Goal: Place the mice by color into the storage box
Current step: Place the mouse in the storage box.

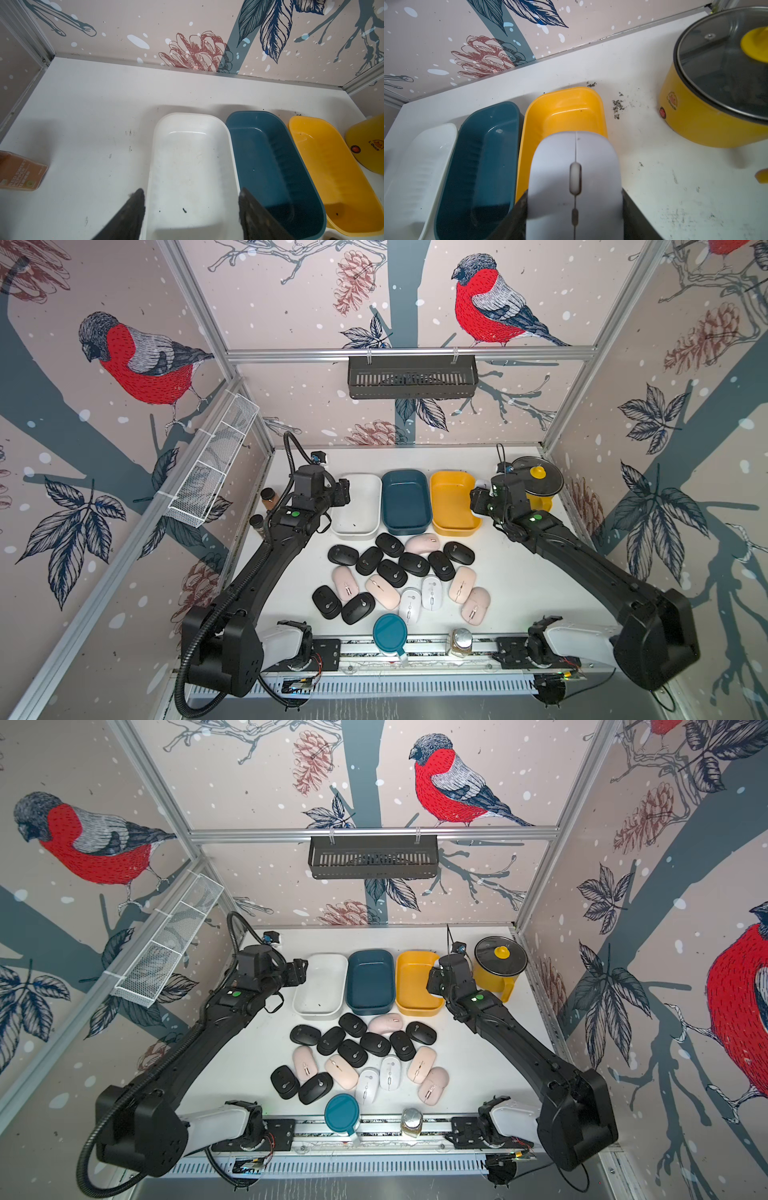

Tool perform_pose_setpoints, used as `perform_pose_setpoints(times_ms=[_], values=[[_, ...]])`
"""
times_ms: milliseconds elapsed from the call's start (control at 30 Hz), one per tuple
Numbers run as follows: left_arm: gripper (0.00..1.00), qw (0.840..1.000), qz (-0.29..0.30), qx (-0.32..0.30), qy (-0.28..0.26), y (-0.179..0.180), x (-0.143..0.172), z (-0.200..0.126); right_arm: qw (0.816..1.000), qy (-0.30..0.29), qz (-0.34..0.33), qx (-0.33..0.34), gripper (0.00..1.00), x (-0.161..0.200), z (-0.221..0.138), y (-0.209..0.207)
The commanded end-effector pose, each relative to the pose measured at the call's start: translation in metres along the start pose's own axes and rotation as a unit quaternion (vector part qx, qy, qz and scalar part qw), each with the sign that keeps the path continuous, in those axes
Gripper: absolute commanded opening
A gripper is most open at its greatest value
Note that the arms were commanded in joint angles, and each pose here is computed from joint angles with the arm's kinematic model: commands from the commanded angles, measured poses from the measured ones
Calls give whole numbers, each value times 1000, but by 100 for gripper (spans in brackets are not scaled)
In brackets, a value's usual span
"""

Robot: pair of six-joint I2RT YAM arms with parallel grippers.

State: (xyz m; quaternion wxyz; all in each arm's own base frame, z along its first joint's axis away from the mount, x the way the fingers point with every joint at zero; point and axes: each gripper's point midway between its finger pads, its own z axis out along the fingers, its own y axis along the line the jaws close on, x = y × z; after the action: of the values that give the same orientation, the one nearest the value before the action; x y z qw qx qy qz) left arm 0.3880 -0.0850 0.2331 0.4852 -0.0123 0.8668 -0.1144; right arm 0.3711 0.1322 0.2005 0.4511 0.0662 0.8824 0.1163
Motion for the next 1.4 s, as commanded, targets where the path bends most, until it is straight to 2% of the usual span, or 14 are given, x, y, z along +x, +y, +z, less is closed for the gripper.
perform_pose_setpoints(times_ms=[0, 300, 600, 933, 1133, 1367], values=[[71, 1000, 7, 0, -5, -1, -2, -4, 1000, -10, -21, -3, 46, -12, 11, 8], [71, 1000, 15, -4, -9, 2, 1, -3, 999, -7, -30, 12, 45, -18, 42, 11], [71, 1000, 16, 2, -11, -1, 1, -4, 999, 20, -44, 9, 46, -5, 71, 16], [71, 1000, 14, 5, -11, -2, 0, -4, 993, 93, -65, 10, 45, 40, 119, 30], [71, 1000, 13, 4, -10, -2, 1, -4, 989, 117, -85, 18, 45, 63, 132, 39], [71, 1000, 11, 5, -6, -2, 3, -2, 987, 143, -70, 14, 46, 83, 143, 37]])
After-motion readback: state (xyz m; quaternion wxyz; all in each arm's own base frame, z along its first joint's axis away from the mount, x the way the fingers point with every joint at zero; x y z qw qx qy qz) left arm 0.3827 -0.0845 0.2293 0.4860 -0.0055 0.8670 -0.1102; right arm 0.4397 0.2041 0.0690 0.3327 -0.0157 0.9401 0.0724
